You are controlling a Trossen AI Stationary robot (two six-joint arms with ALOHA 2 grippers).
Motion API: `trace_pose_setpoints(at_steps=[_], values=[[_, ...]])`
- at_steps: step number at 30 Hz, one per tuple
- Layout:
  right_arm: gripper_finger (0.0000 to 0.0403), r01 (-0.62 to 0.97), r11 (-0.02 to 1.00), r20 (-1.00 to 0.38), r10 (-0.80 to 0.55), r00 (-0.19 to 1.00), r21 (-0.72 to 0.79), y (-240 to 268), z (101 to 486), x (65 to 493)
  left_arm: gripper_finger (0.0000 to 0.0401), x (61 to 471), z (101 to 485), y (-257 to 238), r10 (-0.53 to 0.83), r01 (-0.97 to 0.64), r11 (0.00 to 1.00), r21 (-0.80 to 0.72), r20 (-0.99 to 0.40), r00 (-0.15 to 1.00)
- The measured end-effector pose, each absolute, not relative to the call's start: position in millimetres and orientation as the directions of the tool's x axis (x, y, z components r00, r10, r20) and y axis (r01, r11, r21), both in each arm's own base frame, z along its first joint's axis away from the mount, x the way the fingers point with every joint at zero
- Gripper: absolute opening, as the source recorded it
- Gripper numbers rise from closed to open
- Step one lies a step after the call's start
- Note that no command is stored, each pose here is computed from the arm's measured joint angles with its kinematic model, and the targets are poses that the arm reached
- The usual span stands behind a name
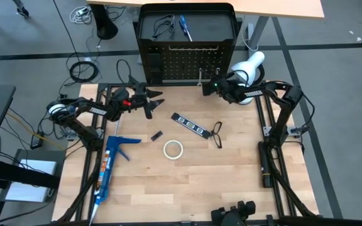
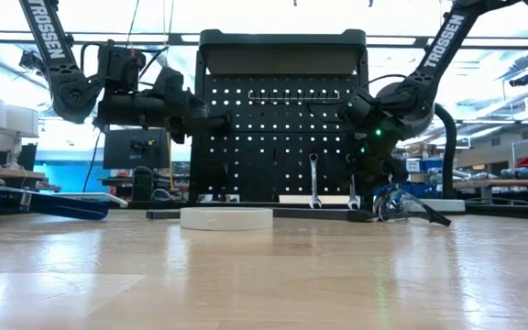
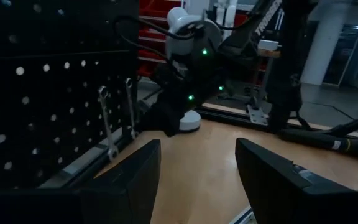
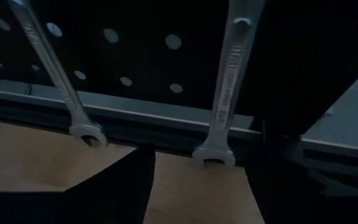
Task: Hang tools onto peg board
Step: Unhang the right wrench from the peg board
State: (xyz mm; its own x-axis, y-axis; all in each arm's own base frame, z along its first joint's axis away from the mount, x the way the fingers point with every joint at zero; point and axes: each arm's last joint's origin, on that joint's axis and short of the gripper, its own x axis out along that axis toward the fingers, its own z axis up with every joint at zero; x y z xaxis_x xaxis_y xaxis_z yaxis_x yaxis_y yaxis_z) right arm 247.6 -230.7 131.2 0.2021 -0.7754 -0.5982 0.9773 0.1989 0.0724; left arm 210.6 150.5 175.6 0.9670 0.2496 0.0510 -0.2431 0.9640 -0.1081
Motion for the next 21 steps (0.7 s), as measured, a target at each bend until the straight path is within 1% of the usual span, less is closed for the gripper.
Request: trace_pose_setpoints(at_steps=[5,7,8,10,15,21], values=[[0.0248,0.969,0.232,-0.588,-0.773,0.237,0.086,-223.6,126.3,258.1,0.0213,212.6,177.0,147.5,0.236,-0.230,0.970,-0.081,0.064,0.970],[0.0248,0.970,0.237,-0.580,-0.783,0.224,0.055,-215.9,123.0,268.7,0.0213,212.9,177.5,147.1,0.234,-0.229,0.970,-0.078,0.068,0.970],[0.0248,0.974,0.227,-0.585,-0.787,0.199,0.026,-211.2,119.7,270.8,0.0213,213.0,177.4,147.0,0.234,-0.229,0.970,-0.079,0.067,0.970],[0.0248,0.975,0.222,-0.581,-0.793,0.185,0.007,-207.4,114.2,277.9,0.0213,213.0,177.3,147.1,0.235,-0.229,0.970,-0.079,0.066,0.970],[0.0248,0.990,0.138,-0.568,-0.815,0.112,-0.004,-212.7,106.2,279.4,0.0213,212.9,176.8,147.2,0.236,-0.230,0.970,-0.081,0.062,0.970],[0.0246,0.993,0.114,-0.567,-0.818,0.101,0.013,-212.3,107.5,280.0,0.0213,212.8,177.2,147.1,0.236,-0.231,0.970,-0.079,0.066,0.970]])
